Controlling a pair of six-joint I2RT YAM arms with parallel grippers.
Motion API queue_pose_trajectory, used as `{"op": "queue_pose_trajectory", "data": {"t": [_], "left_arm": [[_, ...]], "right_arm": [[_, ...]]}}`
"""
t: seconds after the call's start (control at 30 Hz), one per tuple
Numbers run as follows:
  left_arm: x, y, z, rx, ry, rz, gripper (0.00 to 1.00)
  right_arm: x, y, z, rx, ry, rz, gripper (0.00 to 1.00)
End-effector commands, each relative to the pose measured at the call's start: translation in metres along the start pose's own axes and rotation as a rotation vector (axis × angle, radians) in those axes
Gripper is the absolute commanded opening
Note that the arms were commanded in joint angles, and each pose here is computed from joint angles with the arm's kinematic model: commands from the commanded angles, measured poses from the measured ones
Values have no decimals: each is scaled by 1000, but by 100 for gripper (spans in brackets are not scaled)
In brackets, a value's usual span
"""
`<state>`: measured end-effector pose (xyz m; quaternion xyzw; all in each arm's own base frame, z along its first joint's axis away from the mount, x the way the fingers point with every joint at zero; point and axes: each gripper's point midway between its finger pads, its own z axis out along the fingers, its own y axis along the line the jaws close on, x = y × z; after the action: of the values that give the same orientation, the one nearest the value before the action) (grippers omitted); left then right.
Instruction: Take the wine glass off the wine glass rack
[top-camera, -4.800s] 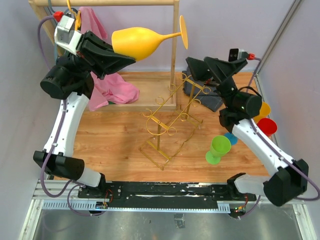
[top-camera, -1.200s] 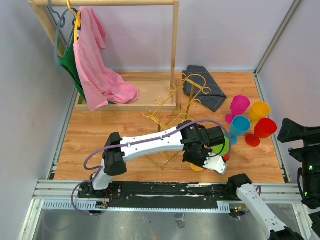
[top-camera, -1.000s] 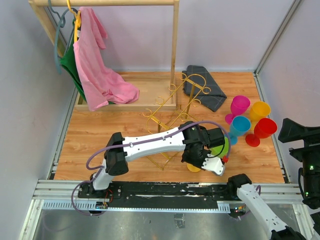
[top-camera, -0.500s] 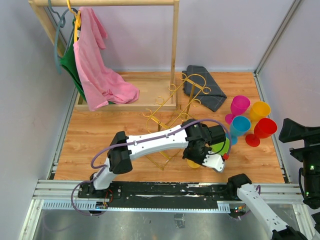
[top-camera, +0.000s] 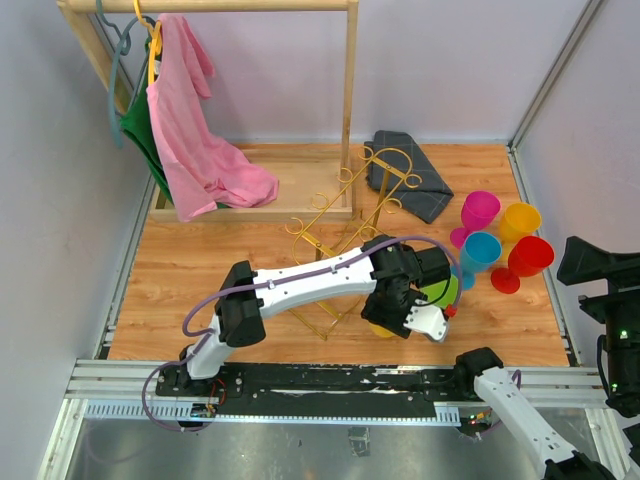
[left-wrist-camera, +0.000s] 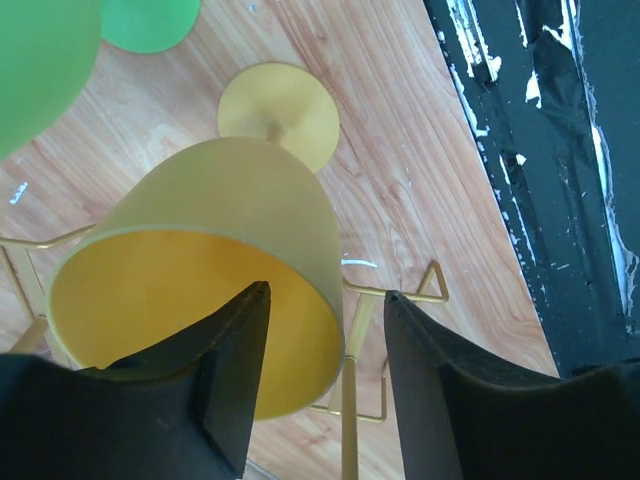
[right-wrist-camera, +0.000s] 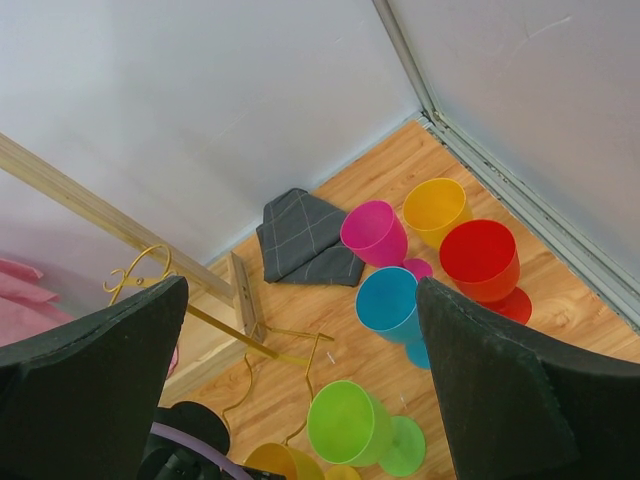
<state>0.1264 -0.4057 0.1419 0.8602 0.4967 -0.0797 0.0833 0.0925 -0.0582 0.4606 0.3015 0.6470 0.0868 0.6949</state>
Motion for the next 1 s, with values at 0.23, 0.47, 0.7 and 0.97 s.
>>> {"op": "queue_pose_trajectory", "data": {"t": [0.23, 0.47, 0.7, 0.97], "left_arm": [[-29, 26, -59, -170, -112, 52, 59], [-72, 40, -140, -349, -323, 118, 61], [-84, 83, -298, -874, -609, 112, 62], [116, 145, -443, -1292, -770, -415, 69]], "right_arm": [[5, 5, 8, -4, 15, -4, 99], [9, 13, 18, -11, 23, -16, 99], [10, 22, 36, 9, 25, -78, 99], [51, 44, 104, 82, 128, -314, 99]]}}
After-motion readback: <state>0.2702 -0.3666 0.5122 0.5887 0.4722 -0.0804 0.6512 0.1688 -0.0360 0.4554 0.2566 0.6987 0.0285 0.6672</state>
